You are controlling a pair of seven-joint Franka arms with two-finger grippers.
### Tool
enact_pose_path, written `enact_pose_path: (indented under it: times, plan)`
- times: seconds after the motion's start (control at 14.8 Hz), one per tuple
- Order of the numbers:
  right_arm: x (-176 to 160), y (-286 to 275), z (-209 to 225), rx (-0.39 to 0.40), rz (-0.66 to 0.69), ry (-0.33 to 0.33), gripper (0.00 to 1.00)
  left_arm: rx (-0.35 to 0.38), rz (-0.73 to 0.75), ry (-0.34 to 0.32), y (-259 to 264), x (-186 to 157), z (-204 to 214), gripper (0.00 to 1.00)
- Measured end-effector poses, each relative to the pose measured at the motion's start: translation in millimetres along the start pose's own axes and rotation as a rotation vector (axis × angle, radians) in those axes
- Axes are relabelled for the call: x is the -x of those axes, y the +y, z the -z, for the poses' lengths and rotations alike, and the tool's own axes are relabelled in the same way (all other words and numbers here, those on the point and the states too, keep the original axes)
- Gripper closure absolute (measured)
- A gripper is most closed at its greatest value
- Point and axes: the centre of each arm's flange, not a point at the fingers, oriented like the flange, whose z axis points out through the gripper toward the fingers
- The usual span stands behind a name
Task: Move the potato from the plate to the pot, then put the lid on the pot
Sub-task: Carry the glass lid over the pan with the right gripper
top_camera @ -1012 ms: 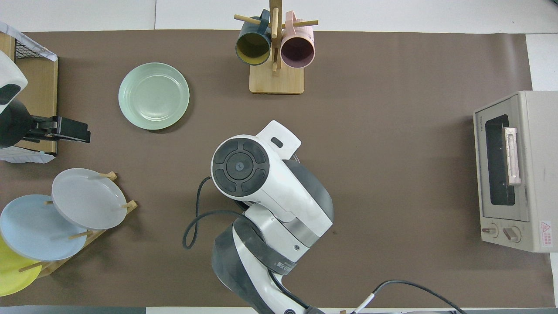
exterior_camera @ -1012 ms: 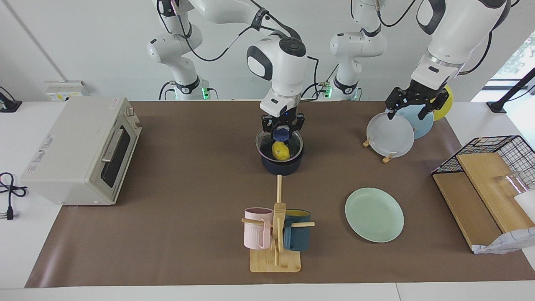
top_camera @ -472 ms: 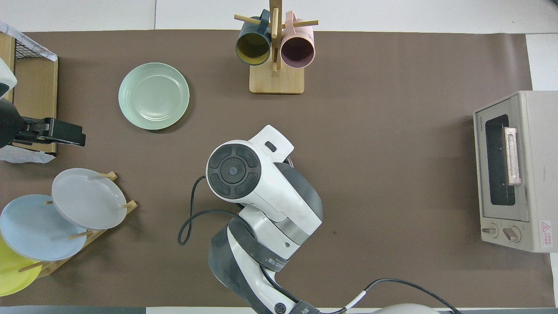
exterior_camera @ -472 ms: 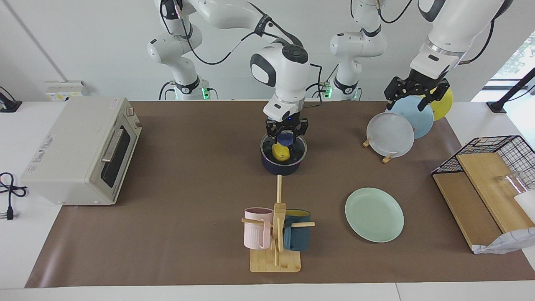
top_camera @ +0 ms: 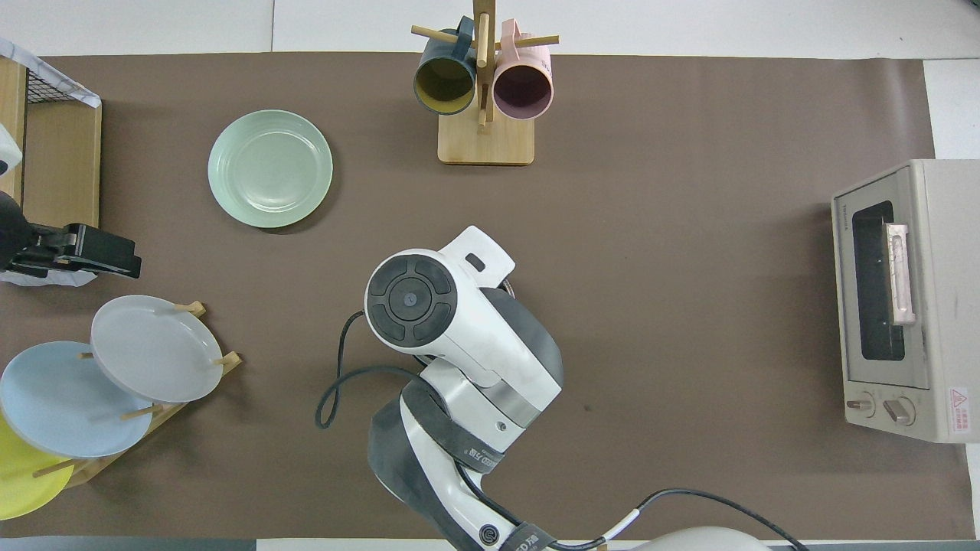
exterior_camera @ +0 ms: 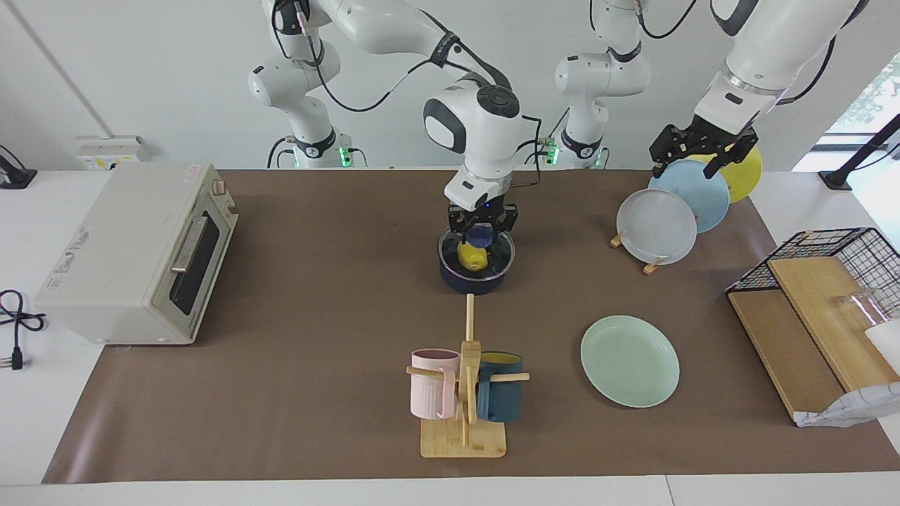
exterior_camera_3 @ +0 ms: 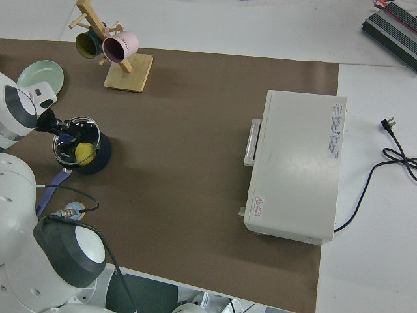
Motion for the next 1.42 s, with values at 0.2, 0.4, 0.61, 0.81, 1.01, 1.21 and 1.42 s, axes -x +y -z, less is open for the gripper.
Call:
enact_pose_path:
  times: [0.2,0.4,0.61,0.81,1.01,1.21,1.42]
  plan:
    - [0.6,0.1,-1.3,-0.002,-0.002,-0.004,0.34,0.01,0.008,-0.003,0.7,0.2,-0.3,0.0]
    - [1.0,0.3,-1.8,-0.003,-0.004,-0.007,0.34,0.012,0.017,-0.003,0.3,0.1,-0.4,0.0]
    - [1.8,0.9,-2.3,-0.002,-0.005,-0.011,0.34,0.012,0.021,-0.004,-0.3,-0.2,-0.8,0.0]
    - [3.7,2.4,-3.8,0.004,-0.005,-0.019,0.34,0.013,0.028,-0.005,-3.8,-0.7,-1.2,0.0]
    - [4.7,2.8,-6.1,0.004,-0.013,-0.026,0.34,0.013,0.031,-0.004,-4.7,-0.7,-1.2,0.0]
    - [4.9,2.7,-6.2,0.002,-0.021,-0.028,0.34,0.013,0.031,-0.004,-4.7,-0.7,-1.0,0.0]
    - [5.1,3.3,-6.9,0.003,-0.023,-0.03,0.34,0.014,0.032,-0.003,-4.7,-0.6,-0.6,0.0]
